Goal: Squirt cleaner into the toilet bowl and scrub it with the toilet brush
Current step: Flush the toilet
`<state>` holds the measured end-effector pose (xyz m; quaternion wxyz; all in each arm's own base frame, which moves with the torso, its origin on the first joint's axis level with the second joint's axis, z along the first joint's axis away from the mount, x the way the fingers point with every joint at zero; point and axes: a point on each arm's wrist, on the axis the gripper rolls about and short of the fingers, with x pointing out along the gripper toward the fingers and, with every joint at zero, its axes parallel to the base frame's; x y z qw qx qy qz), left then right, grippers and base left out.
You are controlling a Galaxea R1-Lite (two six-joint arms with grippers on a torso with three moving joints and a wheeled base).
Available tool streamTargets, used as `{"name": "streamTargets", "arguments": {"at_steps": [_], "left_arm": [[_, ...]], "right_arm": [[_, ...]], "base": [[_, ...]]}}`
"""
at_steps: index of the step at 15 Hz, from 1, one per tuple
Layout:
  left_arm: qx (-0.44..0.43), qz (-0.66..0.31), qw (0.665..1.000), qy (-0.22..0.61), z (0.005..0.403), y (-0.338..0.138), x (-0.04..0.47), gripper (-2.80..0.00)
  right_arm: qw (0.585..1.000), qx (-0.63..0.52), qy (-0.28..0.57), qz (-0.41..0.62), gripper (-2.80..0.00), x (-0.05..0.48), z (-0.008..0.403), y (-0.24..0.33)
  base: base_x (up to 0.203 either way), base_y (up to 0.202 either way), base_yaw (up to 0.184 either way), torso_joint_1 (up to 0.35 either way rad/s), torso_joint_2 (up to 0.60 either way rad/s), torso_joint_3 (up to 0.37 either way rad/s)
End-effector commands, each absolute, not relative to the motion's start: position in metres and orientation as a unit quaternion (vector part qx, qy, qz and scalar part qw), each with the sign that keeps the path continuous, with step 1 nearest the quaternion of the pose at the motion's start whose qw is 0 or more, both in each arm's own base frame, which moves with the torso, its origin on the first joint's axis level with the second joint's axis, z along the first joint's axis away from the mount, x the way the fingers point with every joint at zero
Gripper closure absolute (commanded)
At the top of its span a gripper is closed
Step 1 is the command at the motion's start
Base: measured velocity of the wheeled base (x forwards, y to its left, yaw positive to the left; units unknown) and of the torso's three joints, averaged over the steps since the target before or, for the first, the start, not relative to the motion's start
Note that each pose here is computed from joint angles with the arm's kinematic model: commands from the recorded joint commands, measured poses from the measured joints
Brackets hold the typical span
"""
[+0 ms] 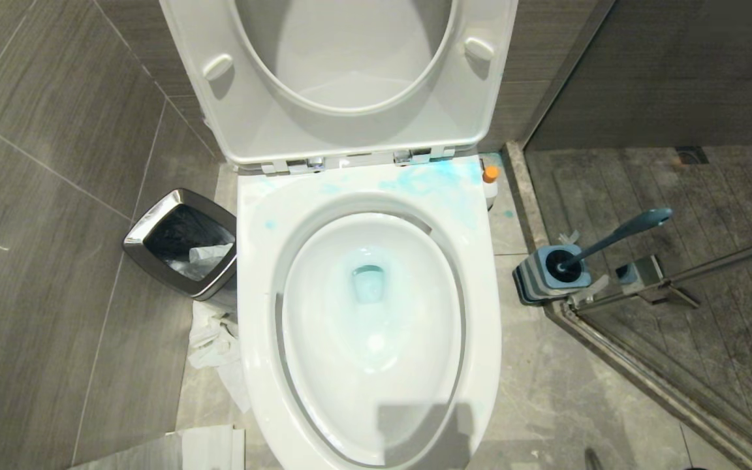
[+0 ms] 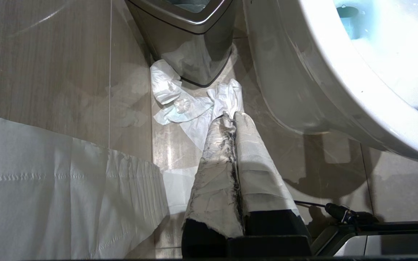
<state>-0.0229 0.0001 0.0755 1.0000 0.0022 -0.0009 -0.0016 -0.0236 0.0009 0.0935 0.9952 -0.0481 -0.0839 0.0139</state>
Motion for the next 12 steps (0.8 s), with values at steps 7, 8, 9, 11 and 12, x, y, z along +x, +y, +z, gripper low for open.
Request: {"name": "streamTargets", "arguments": {"at_steps": [7,8,9,11,12], "left_arm": [[0.002,-0.002,1.000,-0.001,0.076,0.000,-0.023,0.00],[0.002,-0.002,1.000,-0.001,0.076,0.000,-0.023,0.00],[0.002,-0.001,1.000,-0.001,0.076,0.000,-0.023,0.00],[0.002,-0.002,1.000,-0.001,0.076,0.000,-0.023,0.00],[0.002,-0.002,1.000,-0.001,0.076,0.000,-0.023,0.00]], "right_arm": [[0.999,-0.040,0.001,0.012,0.00,-0.023,0.075,0.001],[1.000,-0.026,0.001,0.010,0.00,-0.023,0.076,0.001],[1.000,-0.025,0.001,0.009,0.00,-0.023,0.076,0.000],[1.000,-0.025,0.001,0.009,0.00,-0.023,0.076,0.000],[1.000,-0.024,0.001,0.007,0.00,-0.023,0.075,0.000]], "base": [[0.000,0.000,0.000,0.000,0.00,0.000],[0.000,0.000,0.000,0.000,0.00,0.000],[0.000,0.000,0.000,0.000,0.00,0.000],[0.000,0.000,0.000,0.000,0.00,0.000],[0.000,0.000,0.000,0.000,0.00,0.000]]}}
